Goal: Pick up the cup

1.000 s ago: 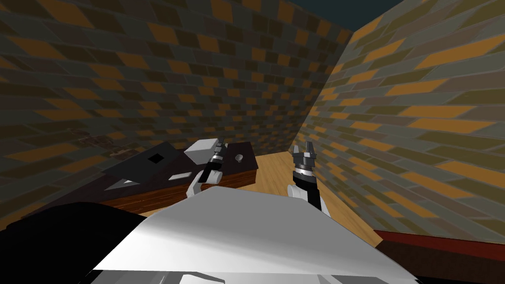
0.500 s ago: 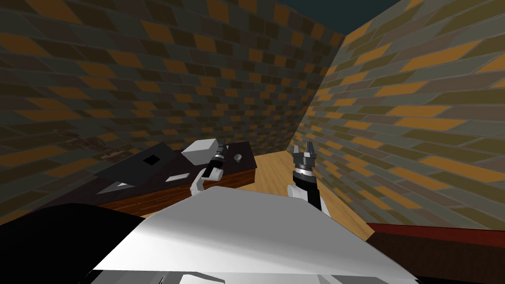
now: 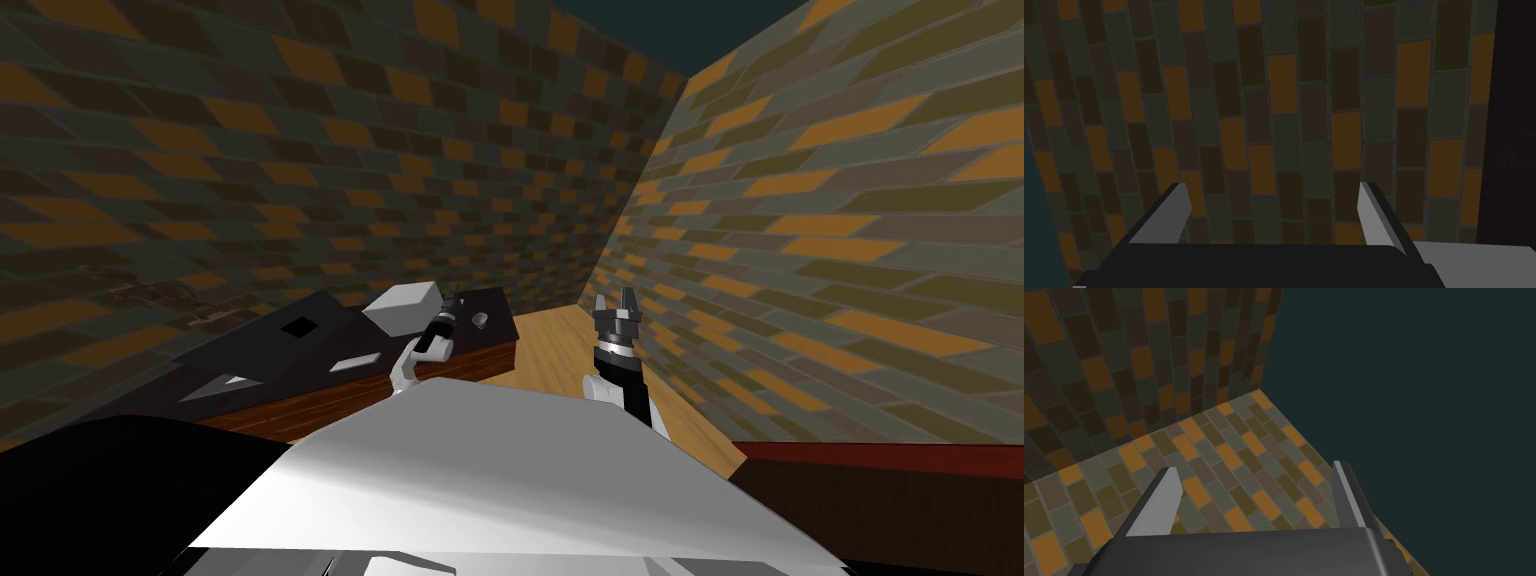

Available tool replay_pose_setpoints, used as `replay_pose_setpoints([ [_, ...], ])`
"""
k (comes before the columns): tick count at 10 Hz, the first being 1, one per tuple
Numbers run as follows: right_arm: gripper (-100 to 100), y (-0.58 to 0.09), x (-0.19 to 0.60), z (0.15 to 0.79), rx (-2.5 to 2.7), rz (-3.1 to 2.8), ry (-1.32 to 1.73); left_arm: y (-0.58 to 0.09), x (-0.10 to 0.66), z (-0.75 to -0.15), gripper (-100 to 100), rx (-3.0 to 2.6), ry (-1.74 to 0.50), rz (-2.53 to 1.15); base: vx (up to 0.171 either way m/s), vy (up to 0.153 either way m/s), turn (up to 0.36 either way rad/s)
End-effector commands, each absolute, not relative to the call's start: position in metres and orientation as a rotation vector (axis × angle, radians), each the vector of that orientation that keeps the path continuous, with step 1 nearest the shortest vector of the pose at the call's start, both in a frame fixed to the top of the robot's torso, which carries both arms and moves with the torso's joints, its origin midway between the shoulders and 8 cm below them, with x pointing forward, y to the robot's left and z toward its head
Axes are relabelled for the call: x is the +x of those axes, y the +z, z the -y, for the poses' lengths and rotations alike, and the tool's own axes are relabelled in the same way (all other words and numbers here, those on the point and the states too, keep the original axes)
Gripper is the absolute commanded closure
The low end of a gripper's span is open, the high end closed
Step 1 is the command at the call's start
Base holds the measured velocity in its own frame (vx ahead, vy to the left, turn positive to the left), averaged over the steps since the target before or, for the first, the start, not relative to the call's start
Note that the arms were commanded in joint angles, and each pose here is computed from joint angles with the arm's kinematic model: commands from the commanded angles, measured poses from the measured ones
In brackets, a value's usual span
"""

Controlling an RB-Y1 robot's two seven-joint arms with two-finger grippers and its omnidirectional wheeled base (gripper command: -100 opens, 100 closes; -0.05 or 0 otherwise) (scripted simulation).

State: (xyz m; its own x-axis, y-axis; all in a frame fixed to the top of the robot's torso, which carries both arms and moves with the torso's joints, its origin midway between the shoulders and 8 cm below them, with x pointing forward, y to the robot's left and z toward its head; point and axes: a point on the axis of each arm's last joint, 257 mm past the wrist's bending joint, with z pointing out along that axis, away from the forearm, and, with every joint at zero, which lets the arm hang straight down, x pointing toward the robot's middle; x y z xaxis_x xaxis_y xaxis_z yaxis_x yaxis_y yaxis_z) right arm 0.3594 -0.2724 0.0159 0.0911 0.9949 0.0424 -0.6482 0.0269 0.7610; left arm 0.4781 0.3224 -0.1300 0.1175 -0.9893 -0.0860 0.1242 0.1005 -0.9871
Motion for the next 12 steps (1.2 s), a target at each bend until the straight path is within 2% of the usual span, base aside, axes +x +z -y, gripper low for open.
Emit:
replay_pose_setpoints([
  [1,0,0.016,0.359,0.272,0.729,-0.607,1.397,-0.151,0.488,-0.331,-100,-1.170,-1.098,-1.098,-0.006,-0.025,-0.091],
  [12,0,0.016,0.359,0.272,0.729,-0.607,1.397,-0.250,0.510,-0.358,-100,-1.503,-0.959,-1.231,0.010,-0.020,-0.028],
])
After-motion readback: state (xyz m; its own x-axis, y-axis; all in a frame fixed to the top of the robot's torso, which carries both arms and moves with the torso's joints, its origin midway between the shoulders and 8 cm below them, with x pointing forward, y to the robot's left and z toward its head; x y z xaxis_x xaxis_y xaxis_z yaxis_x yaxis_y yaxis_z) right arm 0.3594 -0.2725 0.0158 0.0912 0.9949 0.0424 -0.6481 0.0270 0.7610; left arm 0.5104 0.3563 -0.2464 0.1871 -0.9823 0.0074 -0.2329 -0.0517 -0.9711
